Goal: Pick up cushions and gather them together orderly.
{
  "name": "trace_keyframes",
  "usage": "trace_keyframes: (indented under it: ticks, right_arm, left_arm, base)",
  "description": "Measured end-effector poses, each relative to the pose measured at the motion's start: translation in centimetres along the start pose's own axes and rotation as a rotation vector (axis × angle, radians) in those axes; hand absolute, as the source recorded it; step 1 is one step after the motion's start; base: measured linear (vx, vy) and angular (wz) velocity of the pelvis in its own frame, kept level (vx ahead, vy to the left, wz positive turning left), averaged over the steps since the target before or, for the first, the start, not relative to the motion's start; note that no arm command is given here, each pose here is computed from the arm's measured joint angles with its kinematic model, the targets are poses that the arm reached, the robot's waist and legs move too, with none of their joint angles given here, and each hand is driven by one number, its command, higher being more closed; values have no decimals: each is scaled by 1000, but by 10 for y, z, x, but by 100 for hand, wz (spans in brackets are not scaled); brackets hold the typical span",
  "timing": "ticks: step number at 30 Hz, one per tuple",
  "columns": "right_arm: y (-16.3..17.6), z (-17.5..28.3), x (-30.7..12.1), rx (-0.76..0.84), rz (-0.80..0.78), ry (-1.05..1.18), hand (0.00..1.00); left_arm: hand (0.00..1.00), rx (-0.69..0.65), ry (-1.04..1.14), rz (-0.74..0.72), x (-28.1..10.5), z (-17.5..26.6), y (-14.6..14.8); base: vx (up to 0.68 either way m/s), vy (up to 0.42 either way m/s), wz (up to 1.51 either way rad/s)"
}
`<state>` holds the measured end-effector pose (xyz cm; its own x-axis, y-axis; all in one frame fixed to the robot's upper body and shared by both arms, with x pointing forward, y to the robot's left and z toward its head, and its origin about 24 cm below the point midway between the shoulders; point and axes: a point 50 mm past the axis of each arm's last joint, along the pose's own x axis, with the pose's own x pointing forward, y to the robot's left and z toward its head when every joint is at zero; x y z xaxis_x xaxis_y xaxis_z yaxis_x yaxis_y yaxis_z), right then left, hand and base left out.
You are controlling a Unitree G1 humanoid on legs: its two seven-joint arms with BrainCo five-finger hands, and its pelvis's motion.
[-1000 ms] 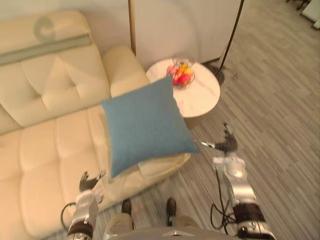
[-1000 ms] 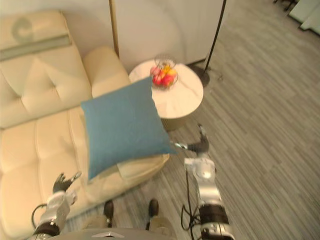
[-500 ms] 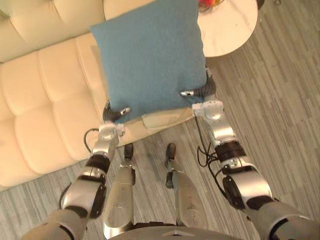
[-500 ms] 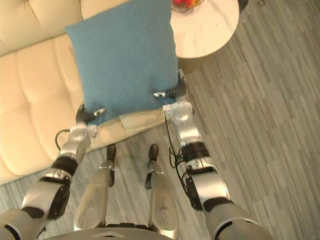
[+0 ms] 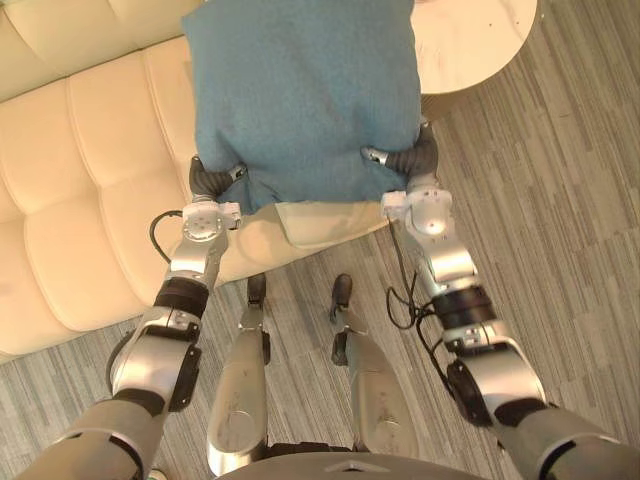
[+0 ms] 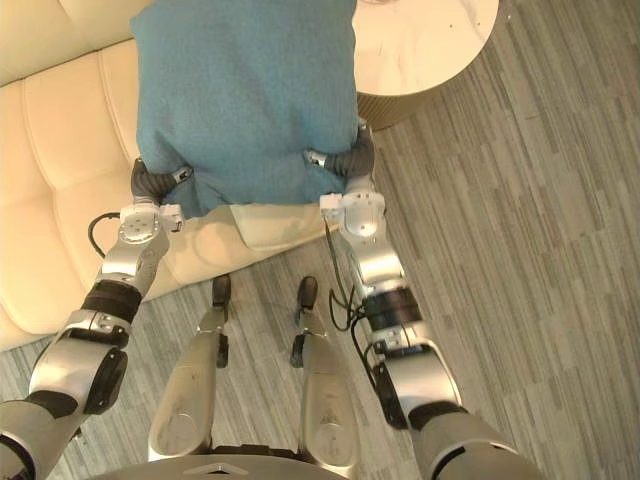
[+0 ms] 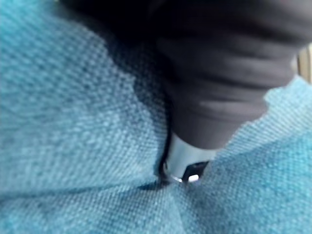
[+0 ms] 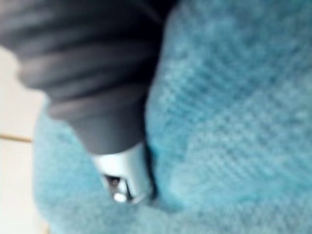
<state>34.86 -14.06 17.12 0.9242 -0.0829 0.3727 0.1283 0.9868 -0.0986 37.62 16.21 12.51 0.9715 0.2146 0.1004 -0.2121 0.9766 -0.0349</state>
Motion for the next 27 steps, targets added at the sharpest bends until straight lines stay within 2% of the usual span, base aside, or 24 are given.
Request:
trace_keyframes:
  ticks: [4,8,13,20,27]
  right_arm:
    - [-3,-24,-47,83,-28,75,100]
    - [-14,-32,-78,90,-81,106,100]
    - [-18,-48,-119,90,-84,198,100]
    - [-20,-39,-156,86,-64,197,100]
    - [-27,-12,-151,53,-94,58,100]
  left_arm:
    - [100,-37,-9,-19,-30,-16,2]
    - [100,-134,22,-17,-70,-35,-2]
    - [100,-131,103,-5,-126,-63,5]
    - [100,-172,84,-14,-157,-56,12]
    - [100,-222,4,-30,-160,-38,6]
  base:
    - [97,2,13]
    - [117,19,8]
    - [144,-1,9]
    - [34,9,17]
    - [-101,50,85]
